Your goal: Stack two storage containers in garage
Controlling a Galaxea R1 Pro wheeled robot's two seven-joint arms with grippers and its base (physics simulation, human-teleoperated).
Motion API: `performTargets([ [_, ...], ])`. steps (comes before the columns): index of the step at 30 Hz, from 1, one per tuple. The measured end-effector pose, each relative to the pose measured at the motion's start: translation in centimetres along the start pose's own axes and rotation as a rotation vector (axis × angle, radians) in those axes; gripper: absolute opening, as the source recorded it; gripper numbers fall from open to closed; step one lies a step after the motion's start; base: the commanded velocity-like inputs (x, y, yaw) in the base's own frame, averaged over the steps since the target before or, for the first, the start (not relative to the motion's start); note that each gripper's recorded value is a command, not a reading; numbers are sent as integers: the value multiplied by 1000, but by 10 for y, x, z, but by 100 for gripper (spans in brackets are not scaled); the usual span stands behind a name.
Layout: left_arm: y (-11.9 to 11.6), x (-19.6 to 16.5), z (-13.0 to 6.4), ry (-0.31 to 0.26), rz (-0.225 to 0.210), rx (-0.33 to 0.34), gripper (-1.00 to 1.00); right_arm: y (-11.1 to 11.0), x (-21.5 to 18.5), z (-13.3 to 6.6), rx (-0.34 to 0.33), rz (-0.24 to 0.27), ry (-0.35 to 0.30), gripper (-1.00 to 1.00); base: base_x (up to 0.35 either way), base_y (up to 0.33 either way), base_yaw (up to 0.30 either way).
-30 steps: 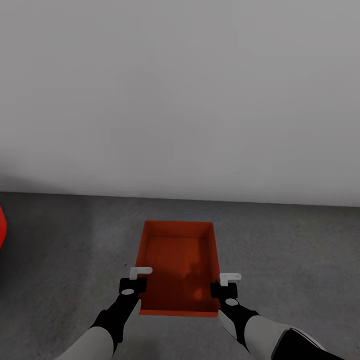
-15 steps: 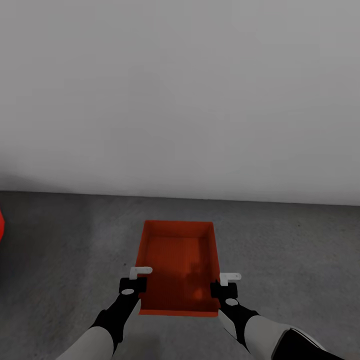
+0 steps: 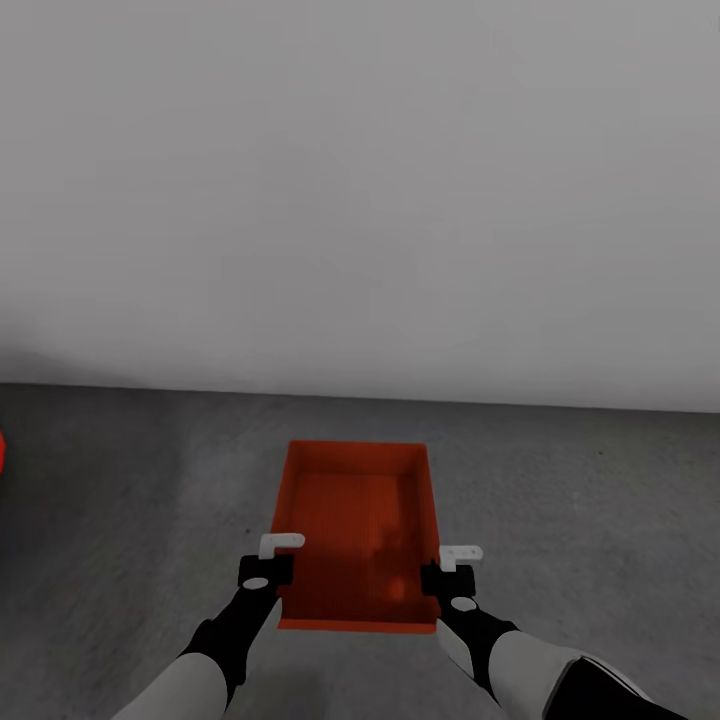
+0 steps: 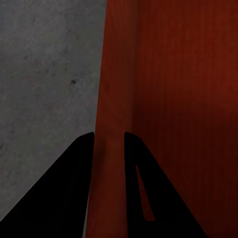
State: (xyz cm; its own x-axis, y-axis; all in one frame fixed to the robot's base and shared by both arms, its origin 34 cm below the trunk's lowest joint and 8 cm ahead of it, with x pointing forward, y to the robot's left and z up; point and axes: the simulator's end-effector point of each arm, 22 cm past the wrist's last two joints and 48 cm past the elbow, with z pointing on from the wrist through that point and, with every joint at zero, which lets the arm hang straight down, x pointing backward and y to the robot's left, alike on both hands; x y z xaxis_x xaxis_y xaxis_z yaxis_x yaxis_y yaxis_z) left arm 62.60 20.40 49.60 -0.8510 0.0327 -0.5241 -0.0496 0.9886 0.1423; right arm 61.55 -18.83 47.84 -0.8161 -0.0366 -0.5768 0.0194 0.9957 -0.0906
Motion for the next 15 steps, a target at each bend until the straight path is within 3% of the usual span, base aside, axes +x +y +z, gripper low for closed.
performTargets([
  [15,-3,9,19,-10,-1,0,-100,2,11,18,0,1,-10,-100,0,0,0],
])
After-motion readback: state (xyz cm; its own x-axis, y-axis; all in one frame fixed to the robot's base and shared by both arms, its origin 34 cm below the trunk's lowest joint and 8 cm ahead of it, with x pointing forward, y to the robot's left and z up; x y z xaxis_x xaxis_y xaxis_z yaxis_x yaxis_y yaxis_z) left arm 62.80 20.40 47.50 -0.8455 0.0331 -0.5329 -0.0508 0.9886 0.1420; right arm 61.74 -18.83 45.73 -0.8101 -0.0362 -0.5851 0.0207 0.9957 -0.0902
